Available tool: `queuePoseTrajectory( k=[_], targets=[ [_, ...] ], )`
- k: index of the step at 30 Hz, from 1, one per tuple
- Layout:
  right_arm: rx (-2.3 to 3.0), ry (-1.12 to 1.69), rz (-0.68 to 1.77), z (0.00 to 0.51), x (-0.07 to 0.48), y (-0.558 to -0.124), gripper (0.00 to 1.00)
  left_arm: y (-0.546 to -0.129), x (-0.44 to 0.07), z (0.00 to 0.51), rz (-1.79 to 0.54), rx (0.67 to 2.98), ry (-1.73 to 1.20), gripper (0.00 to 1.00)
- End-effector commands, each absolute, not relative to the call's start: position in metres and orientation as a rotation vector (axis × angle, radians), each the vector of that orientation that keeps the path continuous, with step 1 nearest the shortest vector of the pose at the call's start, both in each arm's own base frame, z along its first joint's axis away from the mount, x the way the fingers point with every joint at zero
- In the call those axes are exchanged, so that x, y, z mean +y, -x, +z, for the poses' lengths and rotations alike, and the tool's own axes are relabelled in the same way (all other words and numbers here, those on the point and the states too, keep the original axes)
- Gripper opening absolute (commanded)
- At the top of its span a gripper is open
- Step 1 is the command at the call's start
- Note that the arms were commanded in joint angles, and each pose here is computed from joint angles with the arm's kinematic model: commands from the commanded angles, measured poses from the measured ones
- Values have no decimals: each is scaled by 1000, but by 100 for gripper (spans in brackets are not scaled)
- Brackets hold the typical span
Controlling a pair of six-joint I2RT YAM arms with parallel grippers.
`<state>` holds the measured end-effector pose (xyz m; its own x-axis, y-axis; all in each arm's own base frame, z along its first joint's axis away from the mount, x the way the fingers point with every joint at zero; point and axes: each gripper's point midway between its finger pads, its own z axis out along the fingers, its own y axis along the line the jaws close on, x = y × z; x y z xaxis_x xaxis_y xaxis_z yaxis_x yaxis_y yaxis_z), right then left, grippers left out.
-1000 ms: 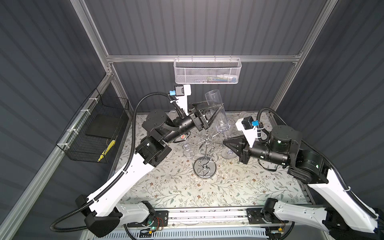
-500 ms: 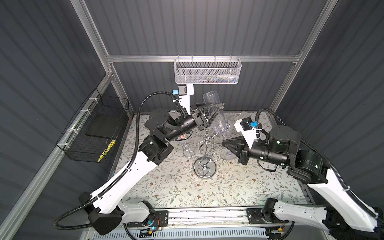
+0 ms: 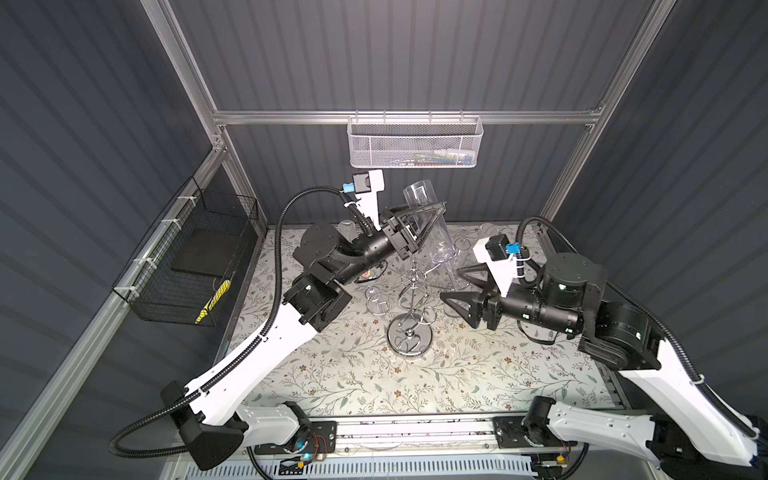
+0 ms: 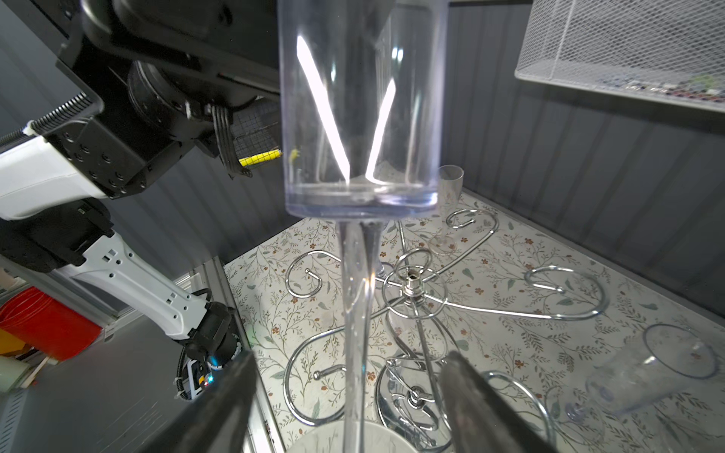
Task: Take the wine glass off the wine glass rack
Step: 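Open the right gripper off the stem and draw it back while the left holds, then carry the flute glass with the left gripper toward the far table corner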
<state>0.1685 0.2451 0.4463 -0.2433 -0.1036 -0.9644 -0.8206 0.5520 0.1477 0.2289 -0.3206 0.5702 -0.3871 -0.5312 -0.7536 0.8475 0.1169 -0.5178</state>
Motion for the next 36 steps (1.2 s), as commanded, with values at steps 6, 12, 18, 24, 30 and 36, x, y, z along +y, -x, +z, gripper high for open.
queuePoseTrajectory(
  k=[6,12,18,24,30,36],
  targets=[
    [1404,507,758,532,166,-150,99,-222,-285,626,-1291,1067,-376,42],
    [1389,462,746,535,147,-143,99,-222,-277,649,-1046,1001,-467,43],
    [1423,474,742,524,152,-146,99,-238,-265,649,-778,1024,-490,44],
    [1456,508,729,515,163,-152,99,-269,-242,637,-678,1088,-446,44],
    [1469,524,718,510,168,-156,99,-329,-204,616,-582,1183,-364,44],
    [1482,529,688,506,168,-159,99,-383,-144,593,-478,1253,-255,45]
  ],
)
